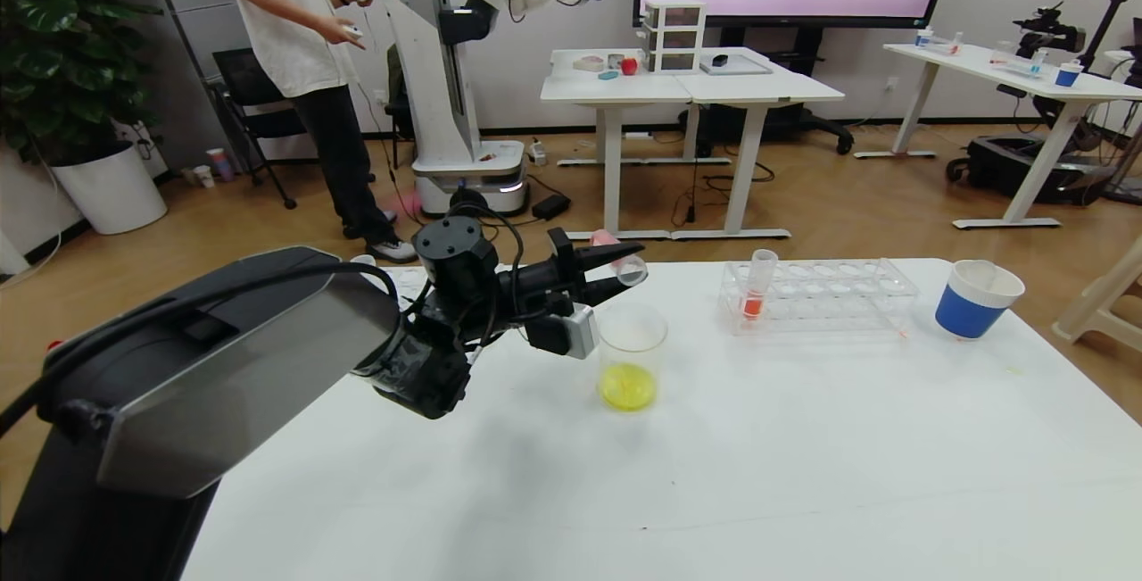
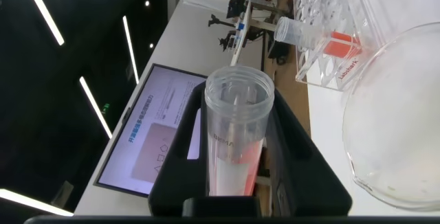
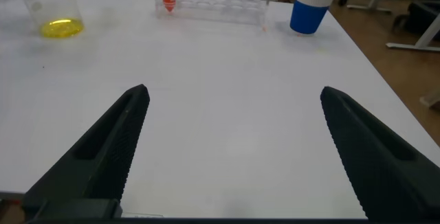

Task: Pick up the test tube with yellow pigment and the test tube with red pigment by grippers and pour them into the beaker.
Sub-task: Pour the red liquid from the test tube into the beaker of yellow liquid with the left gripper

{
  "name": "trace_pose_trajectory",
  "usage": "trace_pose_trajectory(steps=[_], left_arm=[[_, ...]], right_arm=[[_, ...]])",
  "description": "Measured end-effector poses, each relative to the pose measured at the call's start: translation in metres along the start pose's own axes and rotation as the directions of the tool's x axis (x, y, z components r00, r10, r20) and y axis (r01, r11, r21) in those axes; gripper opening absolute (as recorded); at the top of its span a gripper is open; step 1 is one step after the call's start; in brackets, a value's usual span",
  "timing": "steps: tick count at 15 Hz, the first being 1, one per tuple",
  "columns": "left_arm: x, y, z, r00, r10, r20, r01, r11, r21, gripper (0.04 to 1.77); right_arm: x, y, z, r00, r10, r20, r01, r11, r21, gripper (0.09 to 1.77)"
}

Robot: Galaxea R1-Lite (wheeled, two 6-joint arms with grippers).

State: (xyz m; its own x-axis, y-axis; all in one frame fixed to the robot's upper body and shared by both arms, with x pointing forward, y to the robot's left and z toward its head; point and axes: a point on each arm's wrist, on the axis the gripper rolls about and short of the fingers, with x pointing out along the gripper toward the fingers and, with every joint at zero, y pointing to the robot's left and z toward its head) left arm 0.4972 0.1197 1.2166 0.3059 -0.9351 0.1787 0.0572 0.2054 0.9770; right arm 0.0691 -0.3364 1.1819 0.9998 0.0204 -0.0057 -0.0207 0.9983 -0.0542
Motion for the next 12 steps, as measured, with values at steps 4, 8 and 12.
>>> trace_pose_trajectory(steps=[4, 8, 12], left_arm=[[-0.003, -0.003, -0.004, 1.0, -0.003, -0.011, 0.004, 0.999, 0.052, 0.5], [-0.006, 0.0, -0.011, 1.0, 0.008, -0.024, -0.005, 0.992, 0.127, 0.5], [-0.003, -0.004, -0.011, 1.0, 0.004, -0.018, -0.001, 0.984, 0.175, 0.5]], right_arm=[[0.0, 0.0, 0.0, 1.0, 0.0, 0.0, 0.0, 1.0, 0.0, 1.74], [0.0, 0.0, 0.0, 1.0, 0.0, 0.0, 0.0, 1.0, 0.0, 1.74], [0.0, 0.0, 0.0, 1.0, 0.0, 0.0, 0.0, 1.0, 0.0, 1.74]])
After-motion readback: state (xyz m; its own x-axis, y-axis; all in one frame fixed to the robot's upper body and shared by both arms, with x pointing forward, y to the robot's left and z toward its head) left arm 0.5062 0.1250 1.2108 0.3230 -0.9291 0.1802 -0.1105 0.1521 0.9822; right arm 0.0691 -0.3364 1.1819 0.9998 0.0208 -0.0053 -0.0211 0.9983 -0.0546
